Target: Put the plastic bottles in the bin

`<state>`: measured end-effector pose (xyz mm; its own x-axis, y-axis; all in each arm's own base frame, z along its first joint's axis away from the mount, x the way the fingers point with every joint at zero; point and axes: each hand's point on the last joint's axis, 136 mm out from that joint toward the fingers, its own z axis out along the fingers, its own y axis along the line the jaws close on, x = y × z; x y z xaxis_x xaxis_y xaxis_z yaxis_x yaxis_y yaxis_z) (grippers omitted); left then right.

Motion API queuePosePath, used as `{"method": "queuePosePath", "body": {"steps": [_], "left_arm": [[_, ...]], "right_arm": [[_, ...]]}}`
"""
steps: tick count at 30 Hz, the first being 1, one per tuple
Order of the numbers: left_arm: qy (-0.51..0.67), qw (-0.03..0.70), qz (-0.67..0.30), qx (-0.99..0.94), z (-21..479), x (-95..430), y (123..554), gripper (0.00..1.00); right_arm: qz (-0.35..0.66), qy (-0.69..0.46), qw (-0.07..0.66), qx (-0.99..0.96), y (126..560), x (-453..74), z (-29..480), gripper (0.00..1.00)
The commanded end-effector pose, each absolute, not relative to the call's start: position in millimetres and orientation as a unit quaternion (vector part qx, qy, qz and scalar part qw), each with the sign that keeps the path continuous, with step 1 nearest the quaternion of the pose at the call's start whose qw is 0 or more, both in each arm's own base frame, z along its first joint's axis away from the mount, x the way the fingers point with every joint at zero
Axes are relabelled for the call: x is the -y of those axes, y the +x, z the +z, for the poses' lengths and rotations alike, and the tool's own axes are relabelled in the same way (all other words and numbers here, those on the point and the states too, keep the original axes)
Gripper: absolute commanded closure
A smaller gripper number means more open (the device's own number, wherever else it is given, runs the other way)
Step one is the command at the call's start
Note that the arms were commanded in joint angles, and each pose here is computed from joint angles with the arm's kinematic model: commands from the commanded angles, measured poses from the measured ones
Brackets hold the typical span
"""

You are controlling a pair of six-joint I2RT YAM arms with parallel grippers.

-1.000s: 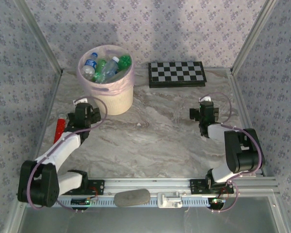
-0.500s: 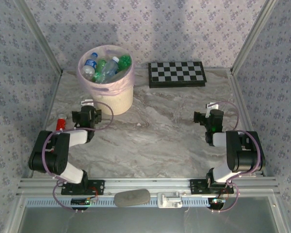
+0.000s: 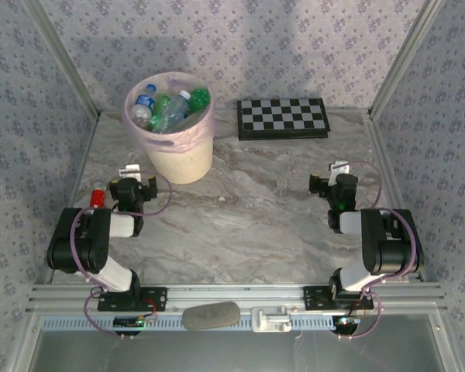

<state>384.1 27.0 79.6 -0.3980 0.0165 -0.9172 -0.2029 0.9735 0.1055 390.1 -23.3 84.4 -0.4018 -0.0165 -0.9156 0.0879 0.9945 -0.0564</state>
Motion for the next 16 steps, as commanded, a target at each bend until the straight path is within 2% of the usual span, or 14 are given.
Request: {"method": "queuePosePath", "body": {"steps": [1, 16], "left_arm": [[-0.051, 0.570, 0.075, -0.817, 91.9, -20.0, 393.1, 0.00], [-0.064, 0.560, 0.060, -0.824, 90.6, -26.3, 395.0, 0.00]], "right_arm": [[-0.047, 0.022, 0.551, -0.833, 390.8, 22.2, 85.0, 0.01], [-0.045, 0.021, 0.551, -0.833, 391.2, 21.6, 84.7, 0.01]]}}
